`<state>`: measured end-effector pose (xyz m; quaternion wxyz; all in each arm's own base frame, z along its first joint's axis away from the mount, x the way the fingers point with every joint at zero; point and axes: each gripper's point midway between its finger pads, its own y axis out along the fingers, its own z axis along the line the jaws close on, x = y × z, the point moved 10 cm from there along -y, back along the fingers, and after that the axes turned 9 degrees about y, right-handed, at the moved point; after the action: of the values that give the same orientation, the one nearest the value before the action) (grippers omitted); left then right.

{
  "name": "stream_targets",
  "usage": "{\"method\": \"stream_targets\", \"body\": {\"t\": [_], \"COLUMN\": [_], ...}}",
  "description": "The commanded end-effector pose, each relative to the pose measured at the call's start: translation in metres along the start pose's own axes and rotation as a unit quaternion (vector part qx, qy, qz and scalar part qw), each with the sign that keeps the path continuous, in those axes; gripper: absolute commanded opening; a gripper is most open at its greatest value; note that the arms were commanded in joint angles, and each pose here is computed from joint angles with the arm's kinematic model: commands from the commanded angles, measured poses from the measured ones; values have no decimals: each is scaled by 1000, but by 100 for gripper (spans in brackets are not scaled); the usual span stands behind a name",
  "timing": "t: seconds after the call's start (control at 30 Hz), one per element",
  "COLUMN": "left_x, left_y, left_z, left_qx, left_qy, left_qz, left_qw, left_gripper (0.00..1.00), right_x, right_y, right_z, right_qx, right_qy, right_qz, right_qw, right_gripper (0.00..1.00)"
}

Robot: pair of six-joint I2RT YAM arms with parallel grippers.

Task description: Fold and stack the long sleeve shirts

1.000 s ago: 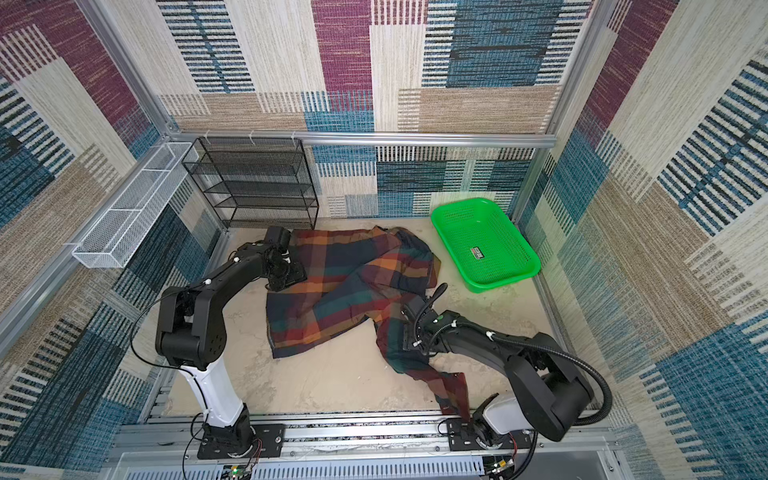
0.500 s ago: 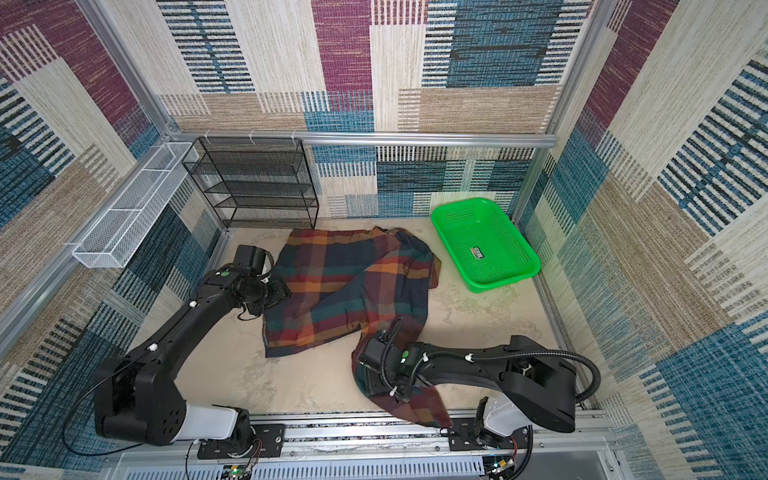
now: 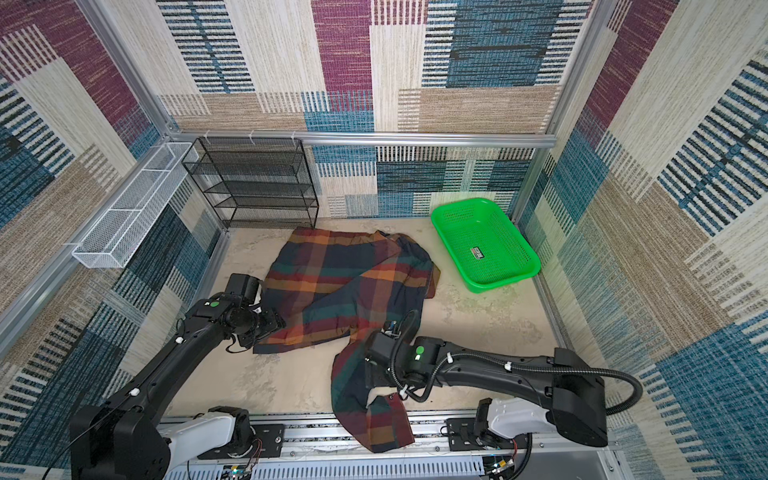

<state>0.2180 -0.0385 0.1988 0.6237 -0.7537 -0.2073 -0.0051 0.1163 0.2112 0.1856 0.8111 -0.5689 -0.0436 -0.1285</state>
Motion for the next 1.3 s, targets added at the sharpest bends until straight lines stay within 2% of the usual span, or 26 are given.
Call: {"method": "stream_targets", "body": {"t": [0.0,0.13,0.23,0.37,0.53,0.63,0.83,1.0,1.17,1.27], "left_x": [-2,-7,-9,-2,0,-4,2,36,81,107], "left_y": [8,23,32,42,60,65,60,50,36,35], "left_z": [1,4,6,1,4,5,6,-9,-33,-47], "left_qx": [-1,1,1,-20,0,-5,-1,-23,-46,-61], "left_qy": [-5,-5,-20,-39,-47,-54,-62,-58,-49,-46], "left_qz": [13,31,32,25,48,54,41,18,-8,-24], "left_qw": [1000,1000,999,999,998,997,997,998,998,997], "left_gripper": [68,66,66,64,62,61,62,64,64,64], "right_x": [31,59,73,94,94,77,25,-6,-23,-5], "right_y": [-1,23,32,45,93,101,82,65,45,19], "right_z": [-23,-27,-10,8,-11,-31,-76,-98,-97,-76], "right_qx": [-20,-33,3,17,-51,-70,-79,-83,-97,-82], "right_qy": [-12,-16,-32,-51,-24,0,33,44,24,13], "right_qz": [-50,-66,-72,-101,-61,-36,13,48,64,15], "right_qw": [998,997,997,993,997,997,996,994,993,996], "right_gripper": [82,78,74,68,62,61,61,61,66,71]}}
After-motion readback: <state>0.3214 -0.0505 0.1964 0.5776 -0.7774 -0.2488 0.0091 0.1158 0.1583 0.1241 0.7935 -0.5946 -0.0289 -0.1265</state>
